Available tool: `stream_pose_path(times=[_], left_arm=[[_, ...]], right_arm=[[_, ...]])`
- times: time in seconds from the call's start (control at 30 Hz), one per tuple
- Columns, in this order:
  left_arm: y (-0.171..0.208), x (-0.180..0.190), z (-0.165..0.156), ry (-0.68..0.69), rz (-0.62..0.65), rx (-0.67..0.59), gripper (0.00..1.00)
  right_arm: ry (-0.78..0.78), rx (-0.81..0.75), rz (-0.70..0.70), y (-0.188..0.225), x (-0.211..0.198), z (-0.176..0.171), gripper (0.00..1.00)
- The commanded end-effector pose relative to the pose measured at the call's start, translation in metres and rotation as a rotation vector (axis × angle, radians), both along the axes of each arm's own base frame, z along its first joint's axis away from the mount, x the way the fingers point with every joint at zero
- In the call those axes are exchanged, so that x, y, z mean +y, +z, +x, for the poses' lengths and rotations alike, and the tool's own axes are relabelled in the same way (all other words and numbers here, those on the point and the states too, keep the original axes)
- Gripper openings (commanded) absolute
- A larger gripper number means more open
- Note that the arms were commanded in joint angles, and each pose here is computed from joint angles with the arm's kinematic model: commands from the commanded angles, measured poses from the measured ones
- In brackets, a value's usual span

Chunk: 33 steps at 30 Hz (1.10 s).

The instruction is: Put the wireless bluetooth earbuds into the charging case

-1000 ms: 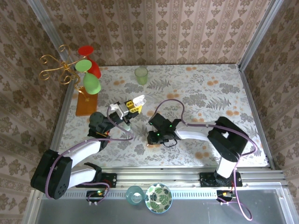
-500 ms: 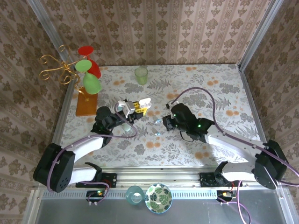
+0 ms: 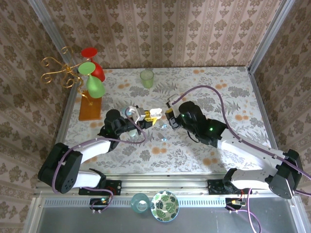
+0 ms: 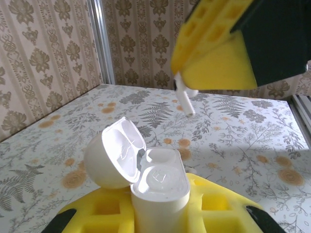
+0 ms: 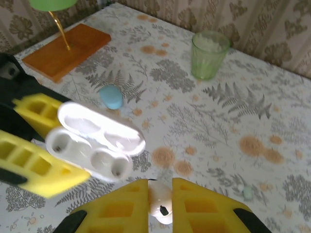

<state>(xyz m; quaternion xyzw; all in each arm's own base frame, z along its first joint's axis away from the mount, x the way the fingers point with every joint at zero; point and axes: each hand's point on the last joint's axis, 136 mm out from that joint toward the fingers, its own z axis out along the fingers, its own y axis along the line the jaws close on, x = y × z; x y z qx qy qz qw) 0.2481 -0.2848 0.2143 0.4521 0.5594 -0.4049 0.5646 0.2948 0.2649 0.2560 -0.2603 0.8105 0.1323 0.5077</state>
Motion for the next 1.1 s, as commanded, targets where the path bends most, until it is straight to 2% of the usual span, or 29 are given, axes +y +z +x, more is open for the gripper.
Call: stream_pose_path(times=[0.0, 0.4, 1.07], left_arm=[[0.008, -0.007, -0.004, -0.048, -0.001, -0.012, 0.0], [0.011, -0.009, -0.003, -0.054, -0.01, 0.012, 0.0], [0.025, -0.011, 0.009, -0.007, -0.064, 0.063, 0.0]], right_arm=[[0.035, -0.09, -0.026, 0.022, 0.017, 0.006, 0.14], [0.125, -0.085, 0.003, 0.021, 0.052, 0.006, 0.14], [0.19, -0.051, 0.015, 0.004, 0.066, -0.002, 0.14]])
